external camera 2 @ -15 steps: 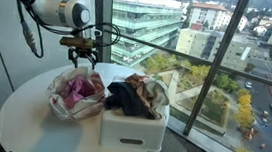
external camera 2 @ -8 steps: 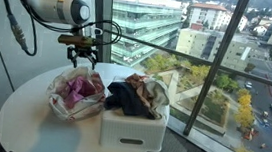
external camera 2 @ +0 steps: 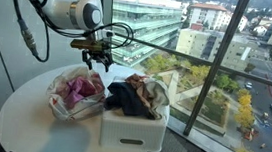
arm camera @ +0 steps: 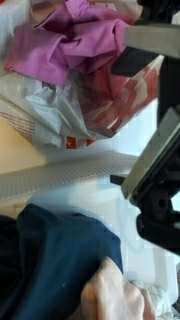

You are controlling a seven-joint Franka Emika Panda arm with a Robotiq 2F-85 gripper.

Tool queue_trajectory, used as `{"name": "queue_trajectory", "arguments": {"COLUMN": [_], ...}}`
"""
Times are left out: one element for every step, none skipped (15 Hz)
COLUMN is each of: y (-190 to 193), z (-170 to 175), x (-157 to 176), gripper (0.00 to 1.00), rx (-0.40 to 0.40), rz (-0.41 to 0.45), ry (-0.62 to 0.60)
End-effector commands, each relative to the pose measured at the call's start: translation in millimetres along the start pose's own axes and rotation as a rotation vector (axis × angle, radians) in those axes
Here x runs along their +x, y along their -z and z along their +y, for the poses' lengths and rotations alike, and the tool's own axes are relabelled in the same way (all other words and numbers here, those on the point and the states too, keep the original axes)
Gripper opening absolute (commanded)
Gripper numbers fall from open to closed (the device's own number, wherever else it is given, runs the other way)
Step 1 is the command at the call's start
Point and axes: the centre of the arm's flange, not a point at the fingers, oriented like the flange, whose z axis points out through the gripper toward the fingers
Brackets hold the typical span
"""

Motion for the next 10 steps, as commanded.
{"name": "queue_trajectory", "arguments": {"y": [10.9, 11.4, 11.8, 12.7, 13.2, 12.3, 12.8, 12.6, 11.1, 9.1], "z": [59.2, 72.9, 85.3, 92.5, 97.3, 98.0, 98.8, 101.9, 104.5, 107.9], "x": [0.1, -1.7, -2.8, -4.9, -8.2, -12.1, -13.2, -13.4, -13.4, -13.1], "gripper": [1.00, 1.00, 1.00, 1.00, 1.00, 1.00, 1.00, 1.00, 1.00, 1.00], "rx": [-0.028, -0.036, -0.047, -0.053, -0.047, -0.059, -0.082, -0.121, -0.159, -0.190], "rz": [0.084, 0.100, 0.115, 0.122, 0.114, 0.118, 0.139, 0.165, 0.181, 0.191], "ry": [-0.181, -0.232, -0.285, -0.340, -0.378, -0.396, -0.419, -0.437, -0.458, -0.484]}}
